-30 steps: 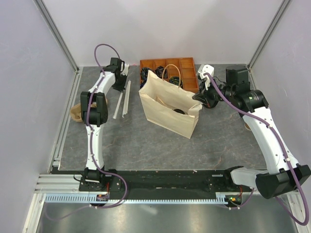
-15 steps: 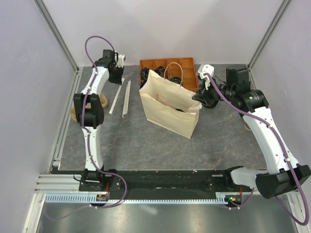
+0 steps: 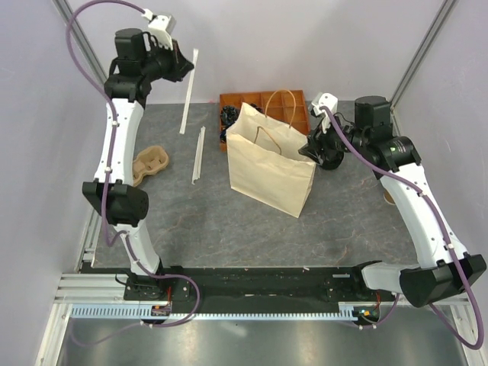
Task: Pack the takeout coffee
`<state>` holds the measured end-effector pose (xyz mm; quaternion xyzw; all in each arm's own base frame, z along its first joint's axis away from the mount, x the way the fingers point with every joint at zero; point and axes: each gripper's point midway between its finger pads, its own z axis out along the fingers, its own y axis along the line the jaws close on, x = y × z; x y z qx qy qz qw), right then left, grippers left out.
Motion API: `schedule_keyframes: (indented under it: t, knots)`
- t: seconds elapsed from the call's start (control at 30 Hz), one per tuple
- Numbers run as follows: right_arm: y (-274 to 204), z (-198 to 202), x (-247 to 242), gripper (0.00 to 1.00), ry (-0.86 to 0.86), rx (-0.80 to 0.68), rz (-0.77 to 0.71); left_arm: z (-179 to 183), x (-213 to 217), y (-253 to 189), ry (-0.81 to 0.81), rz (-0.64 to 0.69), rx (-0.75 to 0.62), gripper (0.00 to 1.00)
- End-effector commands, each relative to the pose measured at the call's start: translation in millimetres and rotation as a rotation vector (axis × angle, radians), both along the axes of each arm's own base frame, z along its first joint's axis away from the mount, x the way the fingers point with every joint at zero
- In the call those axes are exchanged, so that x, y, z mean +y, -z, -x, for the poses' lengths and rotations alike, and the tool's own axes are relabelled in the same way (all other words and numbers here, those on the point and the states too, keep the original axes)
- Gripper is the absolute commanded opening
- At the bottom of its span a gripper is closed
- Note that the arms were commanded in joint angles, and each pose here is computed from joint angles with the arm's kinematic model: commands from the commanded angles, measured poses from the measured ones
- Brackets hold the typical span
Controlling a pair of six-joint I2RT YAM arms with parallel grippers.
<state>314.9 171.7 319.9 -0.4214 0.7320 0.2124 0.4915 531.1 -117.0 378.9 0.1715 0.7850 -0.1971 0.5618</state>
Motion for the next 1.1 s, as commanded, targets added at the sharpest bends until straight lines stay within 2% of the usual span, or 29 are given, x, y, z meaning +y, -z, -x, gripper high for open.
schedule_keyframes:
  t: [0.0,0.17,0.33,0.5,0.7,0.87,0.97,1.03,1.07]
  knots:
    - [-28,-12,0,0.64,0.053,-0.066,-0.037,39,-37,-107,0.223,0.170,-0.275,0.02]
    - [-40,-17,-3,0.82,0.113,-0.064,-0.070,72,-63,-166,0.409,0.265,-0.444,0.02]
    - [-52,-22,-6,0.95,0.160,-0.074,-0.102,100,-100,-188,0.566,0.290,-0.527,0.02]
    - [-65,-22,-8,0.98,0.196,-0.086,-0.129,135,-137,-212,0.697,0.277,-0.661,0.02]
    - [-83,-23,-16,0.98,0.263,-0.114,-0.173,177,-198,-205,0.892,0.290,-0.712,0.02]
    - [-101,-23,-32,0.98,0.378,-0.130,-0.216,190,-232,-174,1.003,0.286,-0.675,0.02]
    - [-102,-15,-35,0.98,0.426,-0.066,-0.283,204,-249,-153,1.090,0.263,-0.658,0.02]
    - [-103,-7,-33,0.98,0.439,-0.023,-0.333,208,-260,-125,1.126,0.246,-0.592,0.02]
    - [-106,0,-34,0.98,0.440,-0.028,-0.345,211,-260,-122,1.128,0.226,-0.612,0.02]
